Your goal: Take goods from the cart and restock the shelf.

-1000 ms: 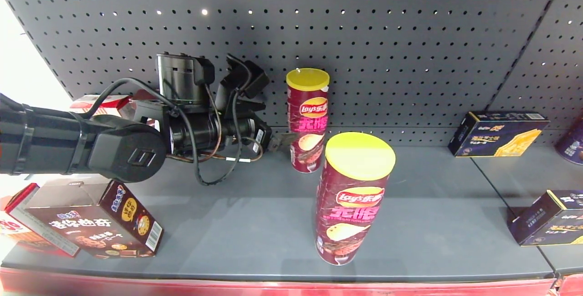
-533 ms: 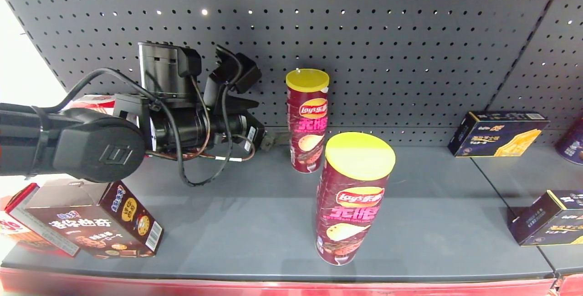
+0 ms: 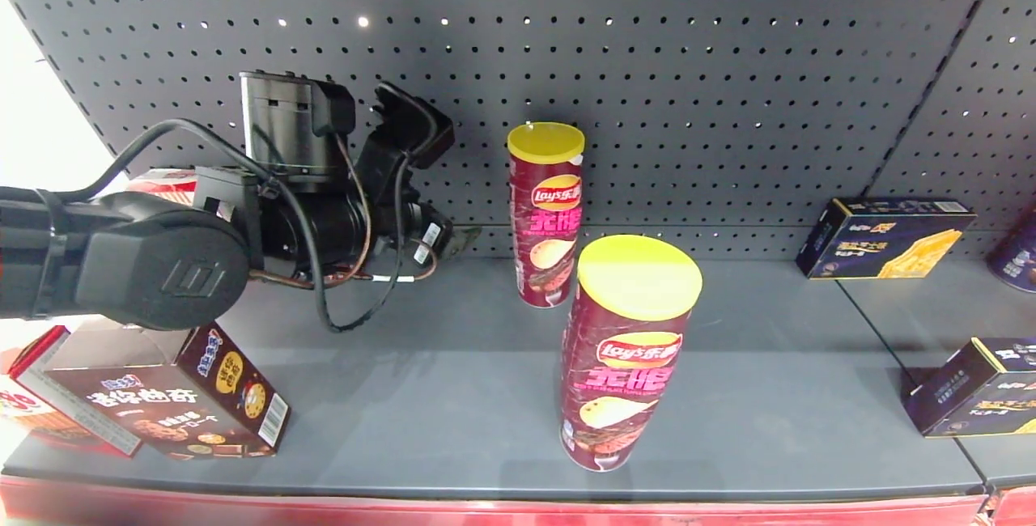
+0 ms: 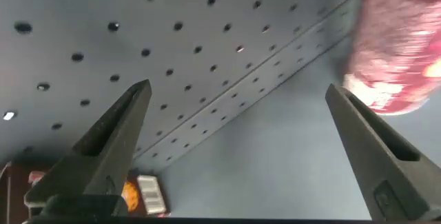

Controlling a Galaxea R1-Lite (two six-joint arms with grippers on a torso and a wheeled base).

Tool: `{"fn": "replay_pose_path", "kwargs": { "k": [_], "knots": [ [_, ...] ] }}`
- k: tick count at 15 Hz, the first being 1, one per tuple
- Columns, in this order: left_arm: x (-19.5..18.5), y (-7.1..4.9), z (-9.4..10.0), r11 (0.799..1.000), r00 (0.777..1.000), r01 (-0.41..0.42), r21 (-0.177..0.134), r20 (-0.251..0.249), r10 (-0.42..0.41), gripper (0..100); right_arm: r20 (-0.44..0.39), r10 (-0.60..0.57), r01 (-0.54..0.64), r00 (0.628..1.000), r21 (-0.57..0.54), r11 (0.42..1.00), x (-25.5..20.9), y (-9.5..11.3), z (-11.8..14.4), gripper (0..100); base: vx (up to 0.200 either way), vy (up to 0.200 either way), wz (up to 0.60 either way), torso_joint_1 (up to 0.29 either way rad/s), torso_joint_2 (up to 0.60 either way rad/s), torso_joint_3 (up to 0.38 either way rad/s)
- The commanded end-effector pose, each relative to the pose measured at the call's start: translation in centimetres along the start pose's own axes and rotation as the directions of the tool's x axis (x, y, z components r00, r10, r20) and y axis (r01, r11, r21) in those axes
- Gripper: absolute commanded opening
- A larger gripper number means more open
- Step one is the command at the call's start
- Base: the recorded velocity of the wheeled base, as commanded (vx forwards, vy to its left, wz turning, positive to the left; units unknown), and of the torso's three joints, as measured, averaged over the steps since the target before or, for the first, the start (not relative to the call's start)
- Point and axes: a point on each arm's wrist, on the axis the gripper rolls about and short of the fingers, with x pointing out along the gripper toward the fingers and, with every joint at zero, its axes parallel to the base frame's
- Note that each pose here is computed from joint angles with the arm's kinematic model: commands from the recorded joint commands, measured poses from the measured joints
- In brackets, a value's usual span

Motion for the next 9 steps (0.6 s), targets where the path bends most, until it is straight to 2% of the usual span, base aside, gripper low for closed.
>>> {"fn": "replay_pose_path", "kwargs": {
  "k": [1,6,9],
  "knots": [
    [0.9,-1.0,-0.4,1.0,1.0,0.013,0.007,-0.023,-0.012,100,-0.001,0.0,0.0,1.0,0.0,1.0,0.0,0.0,0.0,100,0.0,0.0,0.0,0.0,0.0,0.0],
    [1.6,-2.4,-0.5,0.999,0.999,0.044,0.014,-0.028,-0.043,100,-0.001,0.0,0.0,1.0,0.0,1.0,0.0,0.0,0.0,100,0.0,0.0,0.0,0.0,0.0,0.0],
    [2.3,-2.5,-0.7,0.999,0.999,0.034,0.006,-0.022,-0.034,100,-0.001,0.0,0.0,1.0,0.0,1.0,0.0,0.0,0.0,100,0.0,0.0,0.0,0.0,0.0,0.0]
  ]
}}
